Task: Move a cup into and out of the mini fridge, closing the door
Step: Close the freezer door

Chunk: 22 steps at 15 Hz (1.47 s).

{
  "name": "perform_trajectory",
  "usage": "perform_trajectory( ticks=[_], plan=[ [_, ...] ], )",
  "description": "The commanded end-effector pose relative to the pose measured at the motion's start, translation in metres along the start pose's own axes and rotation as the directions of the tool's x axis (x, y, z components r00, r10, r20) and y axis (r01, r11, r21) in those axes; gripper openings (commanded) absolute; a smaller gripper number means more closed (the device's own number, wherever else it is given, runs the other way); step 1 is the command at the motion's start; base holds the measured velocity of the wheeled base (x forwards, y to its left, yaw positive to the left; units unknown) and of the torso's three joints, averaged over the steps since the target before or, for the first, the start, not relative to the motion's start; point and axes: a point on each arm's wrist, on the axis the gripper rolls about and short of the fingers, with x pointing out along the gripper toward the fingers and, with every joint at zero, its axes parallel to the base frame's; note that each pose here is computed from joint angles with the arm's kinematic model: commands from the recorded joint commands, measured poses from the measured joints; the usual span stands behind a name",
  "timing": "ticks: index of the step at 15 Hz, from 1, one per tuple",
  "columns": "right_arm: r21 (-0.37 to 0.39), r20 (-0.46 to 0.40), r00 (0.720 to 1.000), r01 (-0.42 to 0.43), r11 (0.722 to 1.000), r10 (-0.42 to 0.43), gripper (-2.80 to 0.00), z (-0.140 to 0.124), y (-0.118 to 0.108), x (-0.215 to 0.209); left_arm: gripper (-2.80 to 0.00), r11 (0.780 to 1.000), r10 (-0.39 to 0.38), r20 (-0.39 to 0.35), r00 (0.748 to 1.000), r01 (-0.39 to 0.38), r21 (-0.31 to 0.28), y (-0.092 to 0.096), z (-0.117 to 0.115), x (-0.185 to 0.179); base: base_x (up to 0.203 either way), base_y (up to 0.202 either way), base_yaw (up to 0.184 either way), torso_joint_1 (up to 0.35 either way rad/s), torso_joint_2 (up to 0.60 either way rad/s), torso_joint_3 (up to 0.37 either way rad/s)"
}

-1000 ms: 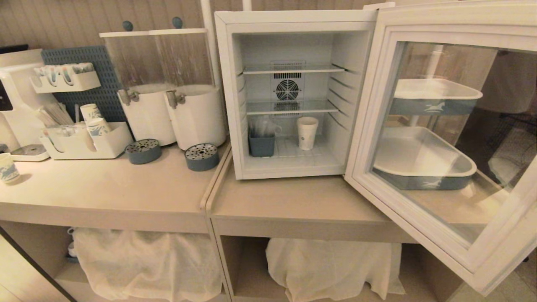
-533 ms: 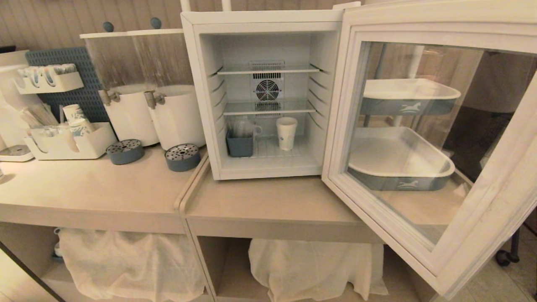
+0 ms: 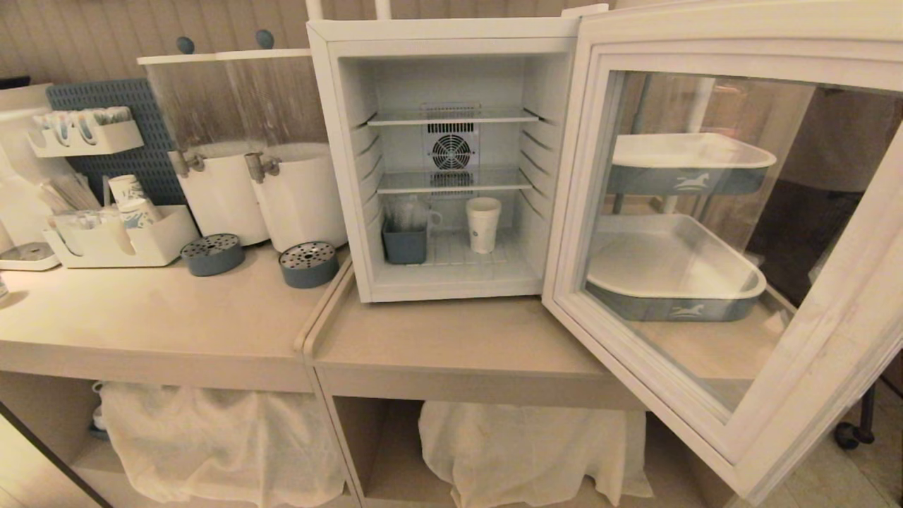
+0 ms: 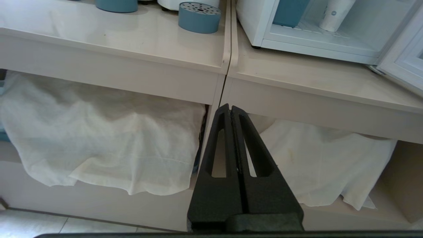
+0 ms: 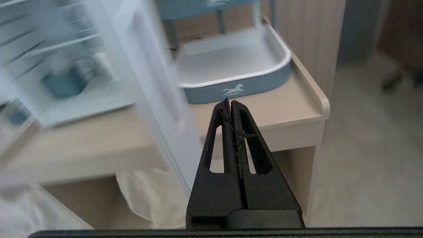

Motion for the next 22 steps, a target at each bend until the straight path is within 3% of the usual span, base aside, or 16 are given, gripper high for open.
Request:
perform_trajectory(
  ticks=[1, 3, 4, 5, 6, 7, 8, 9, 12, 14, 15, 17, 21, 22],
  plan=[
    [0.019, -0.216, 0.972, 0.099, 0.995, -0.093, -2.80, 0.020, 0.008, 0.076, -2.80, 1.000, 0.000, -0.001, 1.000, 0.000, 0.000, 0.000, 0.000, 0.000, 0.000, 0.000, 0.000, 0.000, 0.00, 0.000],
    [0.079, -0.276, 0.944, 0.210, 0.974, -0.181, -2.80, 0.036, 0.001, 0.132, -2.80, 1.000, 0.000, -0.001, 1.000, 0.000, 0.000, 0.000, 0.000, 0.000, 0.000, 0.000, 0.000, 0.000, 0.00, 0.000],
    [0.129, -0.306, 0.934, 0.231, 0.964, -0.183, -2.80, 0.043, -0.012, 0.153, -2.80, 1.000, 0.000, -0.001, 1.000, 0.000, 0.000, 0.000, 0.000, 0.000, 0.000, 0.000, 0.000, 0.000, 0.00, 0.000],
    [0.196, -0.340, 0.936, 0.160, 0.967, -0.086, -2.80, 0.047, -0.025, 0.165, -2.80, 1.000, 0.000, -0.001, 1.000, 0.000, 0.000, 0.000, 0.000, 0.000, 0.000, 0.000, 0.000, 0.000, 0.00, 0.000],
    [0.264, -0.345, 0.936, 0.025, 0.964, 0.070, -2.80, 0.053, -0.034, 0.166, -2.80, 1.000, 0.000, -0.001, 1.000, 0.000, 0.001, 0.000, 0.000, 0.000, 0.000, 0.000, 0.000, 0.000, 0.00, 0.000],
    [0.333, -0.329, 0.904, -0.159, 0.929, 0.272, -2.80, 0.060, -0.044, 0.163, -2.80, 1.000, 0.000, -0.001, 1.000, 0.000, 0.000, 0.000, 0.000, 0.000, 0.000, 0.000, 0.000, 0.000, 0.00, 0.000],
    [0.379, -0.308, 0.849, -0.305, 0.874, 0.429, -2.80, 0.065, -0.052, 0.162, -2.80, 1.000, 0.000, -0.001, 1.000, 0.000, 0.000, 0.000, 0.000, 0.000, 0.000, 0.000, 0.000, 0.000, 0.00, 0.000],
    [0.405, -0.292, 0.795, -0.401, 0.822, 0.532, -2.80, 0.067, -0.060, 0.163, -2.80, 1.000, 0.000, -0.001, 1.000, 0.000, 0.001, 0.000, 0.000, 0.000, 0.000, 0.000, 0.000, 0.000, 0.00, 0.000],
    [0.394, -0.219, 0.618, -0.651, 0.648, 0.755, -2.80, 0.058, -0.064, 0.170, -2.80, 1.000, 0.000, -0.001, 1.000, 0.000, 0.000, 0.000, 0.000, 0.000, 0.000, 0.000, 0.000, 0.000, 0.00, 0.000],
    [0.382, -0.231, 0.516, -0.732, 0.565, 0.825, -2.80, 0.048, -0.046, 0.176, -2.80, 1.000, 0.000, -0.001, 1.000, 0.000, 0.001, 0.000, 0.000, 0.000, 0.000, 0.000, 0.000, 0.000, 0.00, 0.000],
    [0.362, -0.235, 0.479, -0.764, 0.533, 0.846, -2.80, 0.042, -0.039, 0.176, -2.80, 1.000, 0.000, -0.001, 1.000, 0.000, 0.001, 0.000, 0.000, 0.000, 0.000, 0.000, 0.000, 0.000, 0.00, 0.000],
    [0.335, -0.251, 0.349, -0.844, 0.419, 0.903, -2.80, 0.029, -0.015, 0.175, -2.80, 1.000, 0.000, -0.002, 1.000, 0.000, 0.001, 0.000, 0.000, 0.000, 0.000, 0.000, 0.000, 0.000, 0.00, 0.000],
    [0.366, -0.272, 0.131, -0.902, 0.229, 0.953, -2.80, 0.017, 0.024, 0.160, -2.80, 1.000, 0.000, -0.002, 1.000, 0.000, 0.003, 0.000, 0.000, 0.000, 0.000, 0.000, 0.000, 0.000, 0.00, 0.000],
    [0.382, -0.282, 0.087, -0.903, 0.195, 0.955, -2.80, 0.018, 0.033, 0.156, -2.80, 1.000, 0.000, -0.001, 1.000, 0.000, 0.003, 0.000, 0.000, 0.000, 0.000, 0.000, 0.000, 0.000, 0.00, 0.000]
  ],
)
